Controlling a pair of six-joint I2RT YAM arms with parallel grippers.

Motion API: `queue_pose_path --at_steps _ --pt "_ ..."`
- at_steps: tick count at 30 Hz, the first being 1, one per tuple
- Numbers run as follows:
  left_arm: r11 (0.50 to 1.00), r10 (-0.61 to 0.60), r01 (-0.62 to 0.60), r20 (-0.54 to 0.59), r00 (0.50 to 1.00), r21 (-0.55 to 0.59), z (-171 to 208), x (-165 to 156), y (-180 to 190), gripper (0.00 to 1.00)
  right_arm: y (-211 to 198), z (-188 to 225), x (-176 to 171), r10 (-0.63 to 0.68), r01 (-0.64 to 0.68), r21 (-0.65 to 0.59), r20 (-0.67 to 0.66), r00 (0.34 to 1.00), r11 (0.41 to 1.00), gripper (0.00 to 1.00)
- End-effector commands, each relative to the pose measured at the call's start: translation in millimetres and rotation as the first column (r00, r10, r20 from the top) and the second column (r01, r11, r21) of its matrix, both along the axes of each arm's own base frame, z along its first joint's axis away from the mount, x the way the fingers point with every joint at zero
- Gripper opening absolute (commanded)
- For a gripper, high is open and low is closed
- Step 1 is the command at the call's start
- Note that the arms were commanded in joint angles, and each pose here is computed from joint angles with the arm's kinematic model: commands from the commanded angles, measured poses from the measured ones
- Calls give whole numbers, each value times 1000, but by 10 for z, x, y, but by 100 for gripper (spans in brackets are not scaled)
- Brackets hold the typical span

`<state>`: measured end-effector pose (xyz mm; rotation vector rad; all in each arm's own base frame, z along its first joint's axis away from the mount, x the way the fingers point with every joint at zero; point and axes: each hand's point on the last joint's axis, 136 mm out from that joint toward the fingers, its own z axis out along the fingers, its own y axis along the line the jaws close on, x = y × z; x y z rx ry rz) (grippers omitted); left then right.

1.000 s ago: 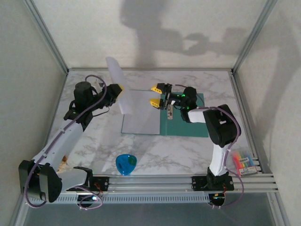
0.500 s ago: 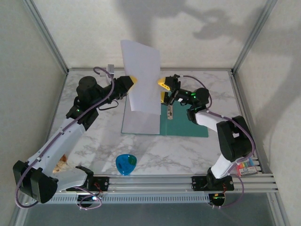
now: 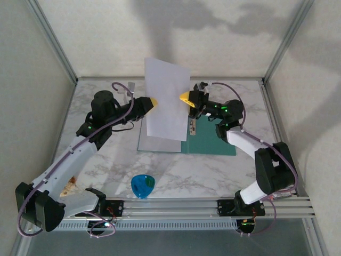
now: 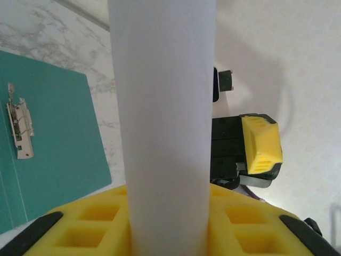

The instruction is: Put the files into the folder

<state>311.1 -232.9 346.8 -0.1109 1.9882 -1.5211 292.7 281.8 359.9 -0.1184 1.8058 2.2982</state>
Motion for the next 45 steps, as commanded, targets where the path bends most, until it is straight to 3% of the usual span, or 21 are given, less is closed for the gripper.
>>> queue_pose_path --at_steps 1,7,38,45 --pt "999 -40 41 53 998 -4 93 -97 -1 31 -6 15 -147 9 -3 -69 85 996 998 57" --pt "998 -65 66 73 995 -6 147 -131 -22 32 -16 17 -281 12 11 -153 150 989 988 54" --pt "995 -88 90 58 994 -34 89 -160 -96 33 27 92 -82 -47 61 -118 122 991 991 39" --pt "996 -82 84 51 995 -42 82 -152 -93 33 31 110 -83 -46 62 -120 129 991 991 31"
